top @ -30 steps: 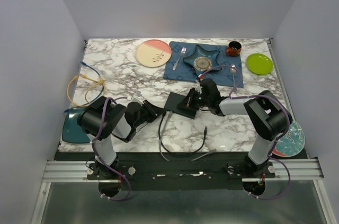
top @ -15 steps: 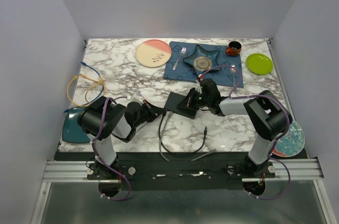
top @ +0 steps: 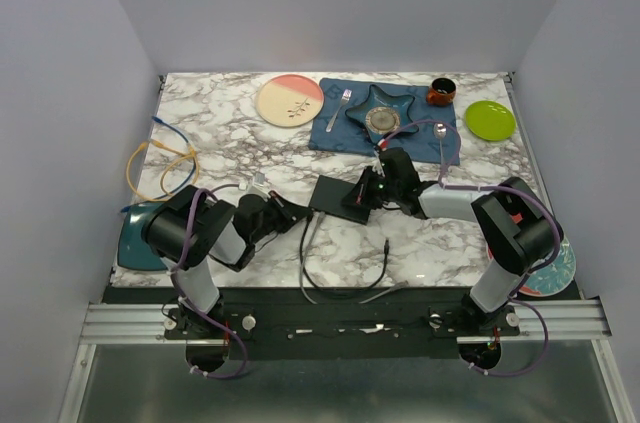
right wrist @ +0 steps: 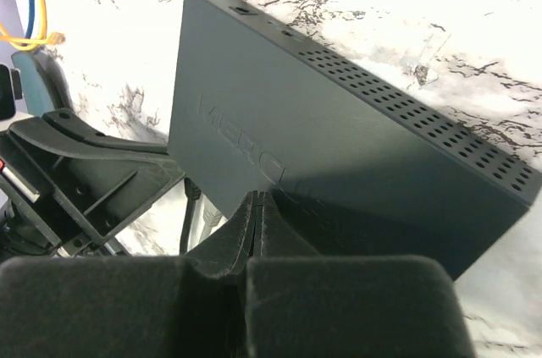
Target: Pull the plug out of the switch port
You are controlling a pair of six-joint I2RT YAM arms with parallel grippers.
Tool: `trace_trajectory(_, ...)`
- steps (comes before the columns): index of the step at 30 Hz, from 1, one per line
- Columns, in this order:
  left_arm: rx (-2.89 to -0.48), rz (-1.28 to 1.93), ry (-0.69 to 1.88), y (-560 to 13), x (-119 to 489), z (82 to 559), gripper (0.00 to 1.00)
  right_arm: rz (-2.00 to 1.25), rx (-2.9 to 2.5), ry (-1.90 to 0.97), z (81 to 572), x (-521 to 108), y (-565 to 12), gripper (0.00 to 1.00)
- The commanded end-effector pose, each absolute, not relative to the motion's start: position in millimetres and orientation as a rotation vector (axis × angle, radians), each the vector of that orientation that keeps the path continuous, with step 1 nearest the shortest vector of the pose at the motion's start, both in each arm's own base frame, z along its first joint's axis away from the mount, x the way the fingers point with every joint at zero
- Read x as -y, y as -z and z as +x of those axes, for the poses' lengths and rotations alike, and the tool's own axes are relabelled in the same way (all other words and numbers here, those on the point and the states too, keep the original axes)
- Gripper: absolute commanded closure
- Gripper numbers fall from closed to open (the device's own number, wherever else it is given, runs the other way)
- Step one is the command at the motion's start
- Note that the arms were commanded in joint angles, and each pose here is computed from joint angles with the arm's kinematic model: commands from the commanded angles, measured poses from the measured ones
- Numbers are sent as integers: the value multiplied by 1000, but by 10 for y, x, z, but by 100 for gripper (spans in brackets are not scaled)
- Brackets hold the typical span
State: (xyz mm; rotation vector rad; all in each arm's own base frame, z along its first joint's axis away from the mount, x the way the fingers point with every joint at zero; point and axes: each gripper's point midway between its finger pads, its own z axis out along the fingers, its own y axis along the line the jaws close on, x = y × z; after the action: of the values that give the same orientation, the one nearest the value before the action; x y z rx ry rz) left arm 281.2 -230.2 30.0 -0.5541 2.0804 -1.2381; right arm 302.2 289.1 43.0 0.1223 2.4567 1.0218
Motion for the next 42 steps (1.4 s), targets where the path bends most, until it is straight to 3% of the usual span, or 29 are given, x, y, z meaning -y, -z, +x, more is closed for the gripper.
trace_trajectory(1,-2249,-573,1122,82,2155,2503,100,141,-2537,-897,2978,-2734,-206,98)
trace_trajectory(11,-2248,-578,1141,76,2175,2493,100,-116,-2521,-925,2778,-3012,-383,96)
trace_trajectory(25,-2241,-548,1123,-101,2032,2256,100,-98,-2506,-889,2804,-2997,-419,96)
trace_trajectory(36,-2082,-449,806,-908,1650,2586,100,-116,-2432,-900,2815,-2964,-673,96)
trace_trajectory(37,-2079,-430,805,-977,1669,2612,94,-120,-2430,-901,2810,-2962,-686,96)
trace_trajectory(40,-2158,-423,797,-811,1697,2541,47,-123,-2432,-888,2791,-2929,-684,91)
trace_trajectory(42,-2199,-436,791,-679,1721,2473,38,-124,-2433,-868,2786,-2896,-665,90)
